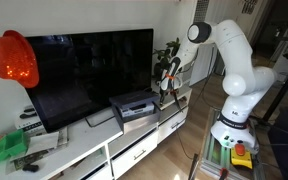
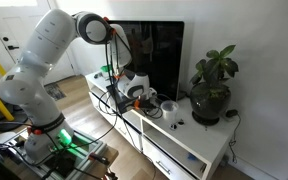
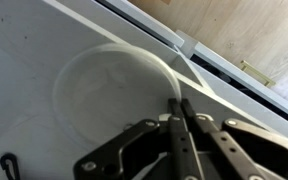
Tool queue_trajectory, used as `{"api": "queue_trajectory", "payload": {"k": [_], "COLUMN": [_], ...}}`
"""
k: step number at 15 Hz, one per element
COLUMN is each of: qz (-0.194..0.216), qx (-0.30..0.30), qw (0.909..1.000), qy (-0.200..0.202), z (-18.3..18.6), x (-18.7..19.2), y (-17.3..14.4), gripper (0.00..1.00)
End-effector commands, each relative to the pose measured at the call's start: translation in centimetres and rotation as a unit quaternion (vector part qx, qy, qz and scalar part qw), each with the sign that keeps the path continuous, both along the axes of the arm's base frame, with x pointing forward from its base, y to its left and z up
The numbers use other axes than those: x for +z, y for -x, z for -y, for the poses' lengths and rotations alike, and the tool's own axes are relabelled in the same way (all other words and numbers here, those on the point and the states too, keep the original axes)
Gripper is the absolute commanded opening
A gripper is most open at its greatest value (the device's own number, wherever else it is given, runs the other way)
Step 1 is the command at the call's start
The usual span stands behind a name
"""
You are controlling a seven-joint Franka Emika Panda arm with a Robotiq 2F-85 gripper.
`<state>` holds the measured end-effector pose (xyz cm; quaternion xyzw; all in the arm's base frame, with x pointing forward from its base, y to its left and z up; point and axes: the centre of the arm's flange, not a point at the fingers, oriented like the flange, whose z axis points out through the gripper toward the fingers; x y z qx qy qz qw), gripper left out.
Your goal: Lift the lid from the Tv stand and put it on the cup
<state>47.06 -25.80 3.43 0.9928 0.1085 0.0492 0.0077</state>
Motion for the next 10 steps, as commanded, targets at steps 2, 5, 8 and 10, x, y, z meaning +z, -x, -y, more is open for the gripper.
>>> {"api": "queue_trajectory", "payload": {"k": [2, 5, 8, 10], "qz": [-0.018, -0.030, -0.021, -0.002], "qx": [0.017, 0.023, 0.007, -0.027], "qw": [0.9993, 0.9984, 0.9972, 0.9960], "qy": [0.029, 0.041, 0.072, 0.086], "z": [-2.0, -3.1, -3.4, -2.6], "x": [5.1, 8.5, 12.0, 14.2], "y": [0.8, 1.5, 2.2, 1.9], "gripper": [0.01, 0.01, 0.02, 0.02]}}
